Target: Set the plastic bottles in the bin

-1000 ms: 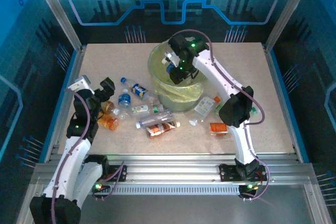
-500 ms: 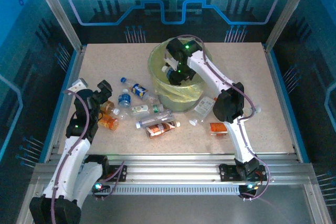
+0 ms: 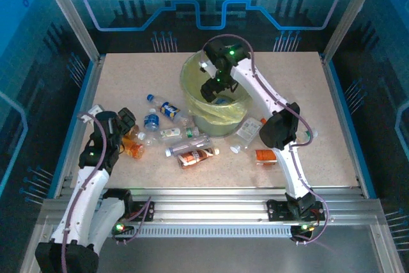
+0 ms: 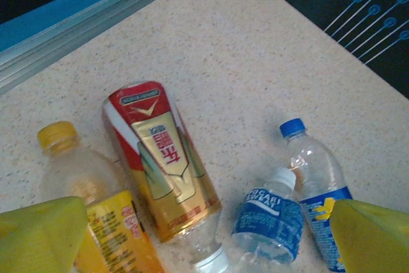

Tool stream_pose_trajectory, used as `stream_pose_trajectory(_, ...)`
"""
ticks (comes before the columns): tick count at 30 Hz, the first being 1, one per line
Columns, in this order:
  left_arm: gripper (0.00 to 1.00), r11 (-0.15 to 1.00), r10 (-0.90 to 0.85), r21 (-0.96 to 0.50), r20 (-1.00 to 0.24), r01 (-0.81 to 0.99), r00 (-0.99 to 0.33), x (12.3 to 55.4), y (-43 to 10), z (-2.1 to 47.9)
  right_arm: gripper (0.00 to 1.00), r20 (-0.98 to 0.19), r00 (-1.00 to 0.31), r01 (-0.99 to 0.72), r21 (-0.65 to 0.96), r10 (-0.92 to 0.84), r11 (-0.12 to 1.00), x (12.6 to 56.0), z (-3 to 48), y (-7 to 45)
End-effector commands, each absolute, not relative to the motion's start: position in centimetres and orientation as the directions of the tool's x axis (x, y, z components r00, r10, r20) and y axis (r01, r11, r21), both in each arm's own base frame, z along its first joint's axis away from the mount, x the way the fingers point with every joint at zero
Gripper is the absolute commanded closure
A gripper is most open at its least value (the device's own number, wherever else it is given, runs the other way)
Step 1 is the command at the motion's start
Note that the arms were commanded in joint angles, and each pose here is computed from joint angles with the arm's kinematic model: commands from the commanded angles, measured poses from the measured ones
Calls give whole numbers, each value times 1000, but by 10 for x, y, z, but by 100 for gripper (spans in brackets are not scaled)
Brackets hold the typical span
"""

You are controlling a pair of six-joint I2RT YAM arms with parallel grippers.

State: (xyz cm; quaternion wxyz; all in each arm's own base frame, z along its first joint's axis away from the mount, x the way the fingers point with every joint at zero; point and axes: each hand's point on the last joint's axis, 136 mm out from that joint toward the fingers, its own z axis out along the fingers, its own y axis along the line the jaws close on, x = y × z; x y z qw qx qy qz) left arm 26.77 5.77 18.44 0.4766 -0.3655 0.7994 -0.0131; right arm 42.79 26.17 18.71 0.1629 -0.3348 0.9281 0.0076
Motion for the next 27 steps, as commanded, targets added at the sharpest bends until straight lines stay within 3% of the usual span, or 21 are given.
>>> stream_pose_trajectory(1,1,687,-627,-349,-728,-637,-276,251,66,180,0,-416,-682,-619,-110,-602,777,429,236,258)
stream_pose_trajectory(14,1,564,-717,-289,-637,-774,-284,218,81,137,0,-646,-621,-557,-35,-444,830,416,330,243)
stream_pose_trajectory(27,1,446,-874,-444,-405,-777,-269,247,86,83,0,-706,-650,-355,-45,-281,934,399,345,189)
